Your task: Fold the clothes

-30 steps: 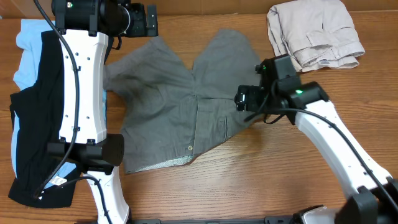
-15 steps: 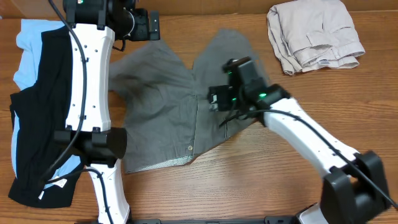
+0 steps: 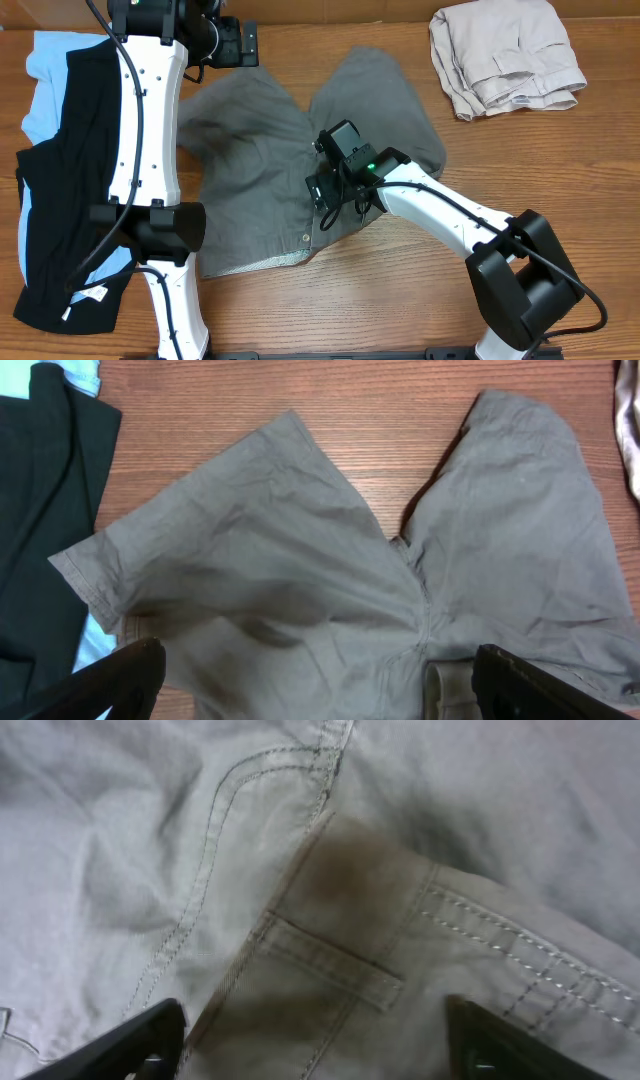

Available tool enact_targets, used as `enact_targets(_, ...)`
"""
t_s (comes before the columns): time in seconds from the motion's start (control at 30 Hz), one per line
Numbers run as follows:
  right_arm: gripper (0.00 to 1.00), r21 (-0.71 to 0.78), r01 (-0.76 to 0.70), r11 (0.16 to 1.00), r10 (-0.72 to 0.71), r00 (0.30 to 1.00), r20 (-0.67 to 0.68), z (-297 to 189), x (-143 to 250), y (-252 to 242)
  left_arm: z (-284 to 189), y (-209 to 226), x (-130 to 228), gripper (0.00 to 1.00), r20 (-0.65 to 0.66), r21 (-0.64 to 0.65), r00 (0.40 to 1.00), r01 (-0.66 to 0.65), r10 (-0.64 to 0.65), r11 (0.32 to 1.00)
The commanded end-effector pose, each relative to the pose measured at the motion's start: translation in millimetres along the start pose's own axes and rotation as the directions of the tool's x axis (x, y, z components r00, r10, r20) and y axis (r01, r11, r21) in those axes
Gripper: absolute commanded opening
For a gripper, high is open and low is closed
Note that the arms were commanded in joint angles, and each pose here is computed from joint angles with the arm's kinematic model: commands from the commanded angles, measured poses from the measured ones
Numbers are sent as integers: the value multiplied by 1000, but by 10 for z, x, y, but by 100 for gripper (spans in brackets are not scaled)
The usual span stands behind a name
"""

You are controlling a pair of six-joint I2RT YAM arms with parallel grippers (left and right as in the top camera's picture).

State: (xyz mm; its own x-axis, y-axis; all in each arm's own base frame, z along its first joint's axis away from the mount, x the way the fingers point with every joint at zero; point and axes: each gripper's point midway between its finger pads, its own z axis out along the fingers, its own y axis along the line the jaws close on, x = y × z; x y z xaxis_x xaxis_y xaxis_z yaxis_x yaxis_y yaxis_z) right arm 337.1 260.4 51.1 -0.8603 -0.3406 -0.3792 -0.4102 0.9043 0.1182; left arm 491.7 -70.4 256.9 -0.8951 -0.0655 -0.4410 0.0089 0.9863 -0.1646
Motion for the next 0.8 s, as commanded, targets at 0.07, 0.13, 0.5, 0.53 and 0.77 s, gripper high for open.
enact_targets(0.07,78,112,-5,994,7,1000,-15,-36,3,-178,100,45,38,100,-28,-15,1000,-3,3,1000)
enact_targets(0.13,78,164,-19,986,28,998,-53,-2,107,-275,100,47,53,100,-34,-16,999,-3,2,1000)
enact_targets(0.5,78,325,-268,907,341,920,-194,-32,614,-706,96,56,107,100,-56,-20,998,-1,0,1000)
enact_targets(0.53,78,341,-287,895,368,908,-202,-52,656,-749,97,56,108,100,-56,-20,998,-1,0,1000)
enact_targets(0.77,80,410,-393,823,515,820,-249,-170,877,-1066,97,52,110,100,-57,-19,998,-2,1,1000)
